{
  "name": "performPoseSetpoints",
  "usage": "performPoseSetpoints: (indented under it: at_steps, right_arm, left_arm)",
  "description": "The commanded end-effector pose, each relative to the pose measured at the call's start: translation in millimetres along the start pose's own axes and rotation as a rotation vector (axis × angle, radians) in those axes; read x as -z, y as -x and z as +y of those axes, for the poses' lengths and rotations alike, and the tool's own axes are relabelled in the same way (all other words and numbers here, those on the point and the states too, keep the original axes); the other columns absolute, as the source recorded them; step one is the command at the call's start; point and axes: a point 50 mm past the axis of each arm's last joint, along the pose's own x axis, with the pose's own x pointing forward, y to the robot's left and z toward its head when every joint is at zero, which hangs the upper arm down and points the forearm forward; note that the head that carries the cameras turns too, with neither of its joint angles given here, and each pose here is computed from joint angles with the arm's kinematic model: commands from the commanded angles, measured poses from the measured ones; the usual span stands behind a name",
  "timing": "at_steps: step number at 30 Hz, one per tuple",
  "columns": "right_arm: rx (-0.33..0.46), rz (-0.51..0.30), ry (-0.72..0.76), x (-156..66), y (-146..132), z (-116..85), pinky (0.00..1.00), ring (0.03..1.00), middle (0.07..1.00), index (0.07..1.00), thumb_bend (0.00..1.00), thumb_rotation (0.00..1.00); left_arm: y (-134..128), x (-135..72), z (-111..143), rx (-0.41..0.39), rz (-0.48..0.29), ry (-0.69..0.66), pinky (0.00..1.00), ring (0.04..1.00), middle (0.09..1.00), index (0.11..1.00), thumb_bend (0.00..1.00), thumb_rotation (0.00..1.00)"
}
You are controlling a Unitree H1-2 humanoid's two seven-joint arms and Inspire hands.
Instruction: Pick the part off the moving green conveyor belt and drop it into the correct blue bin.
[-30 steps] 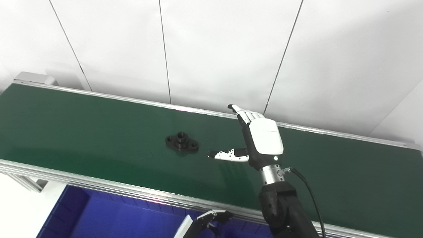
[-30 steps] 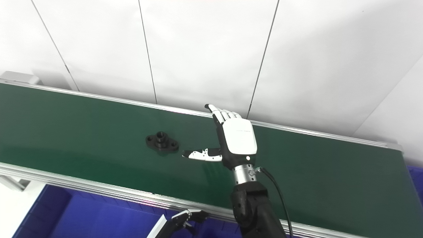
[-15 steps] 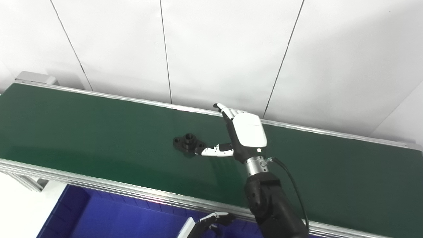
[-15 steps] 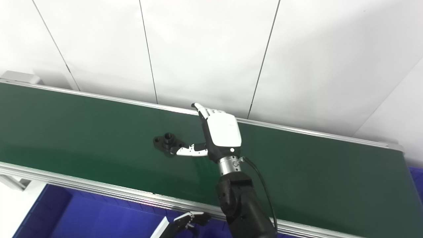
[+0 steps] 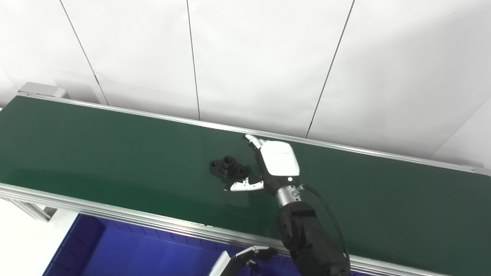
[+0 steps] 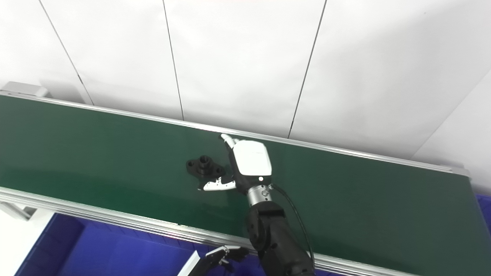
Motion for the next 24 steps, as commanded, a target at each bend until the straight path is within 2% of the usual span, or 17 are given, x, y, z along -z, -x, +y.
performPoseSetpoints:
  at_steps: [1,13,16,18,19,20,21,22,24]
  right_arm:
    - [0.084,-0.017,0.022,-14,-18,-19,0.77,0.748,0.767,0.851,0.91,0.61]
    - [0.063,0.002,0.029,-7,-16,-12,0.75,0.735,0.751,0.845,0.92,0.60]
    - [0.069,-0.001,0.038,-5,-15,-10,0.73,0.688,0.701,0.840,0.90,0.54]
    - [0.069,0.001,0.044,-4,-14,-9,0.69,0.641,0.669,0.835,0.84,0.43]
    - [0.066,0.006,0.040,-3,-14,-9,0.69,0.632,0.664,0.833,0.83,0.40]
    - [0.064,0.010,0.037,-2,-14,-9,0.59,0.566,0.626,0.818,0.81,0.30]
    - [0.065,0.013,0.035,0,-14,-8,0.56,0.543,0.613,0.813,0.80,0.27]
    - [0.065,0.014,0.035,1,-14,-8,0.46,0.461,0.550,0.800,0.80,0.21]
    - [0.054,0.018,0.036,4,-13,-8,0.35,0.363,0.471,0.781,0.79,0.14]
  left_arm:
    - [-3,-10,-8,-0.012,-0.033,0.043,0.64,0.725,0.750,0.740,0.80,0.98]
    - [-2,-9,-7,0.009,-0.044,0.023,0.64,0.732,0.756,0.747,0.79,1.00]
    - [-2,-10,-8,-0.004,-0.040,0.029,0.64,0.727,0.749,0.739,0.79,0.99]
    - [-1,-10,-8,-0.004,-0.041,0.028,0.64,0.729,0.752,0.741,0.79,1.00]
    - [-1,-10,-9,-0.001,-0.039,0.032,0.64,0.730,0.753,0.741,0.79,1.00]
    - [-1,-10,-9,0.001,-0.038,0.036,0.64,0.734,0.757,0.744,0.79,0.99]
    - [-2,-10,-8,0.004,-0.039,0.034,0.64,0.735,0.758,0.745,0.79,0.99]
    - [-2,-10,-8,0.006,-0.040,0.032,0.64,0.735,0.759,0.747,0.78,0.99]
    - [-2,-10,-8,0.007,-0.034,0.043,0.64,0.734,0.759,0.746,0.78,0.98]
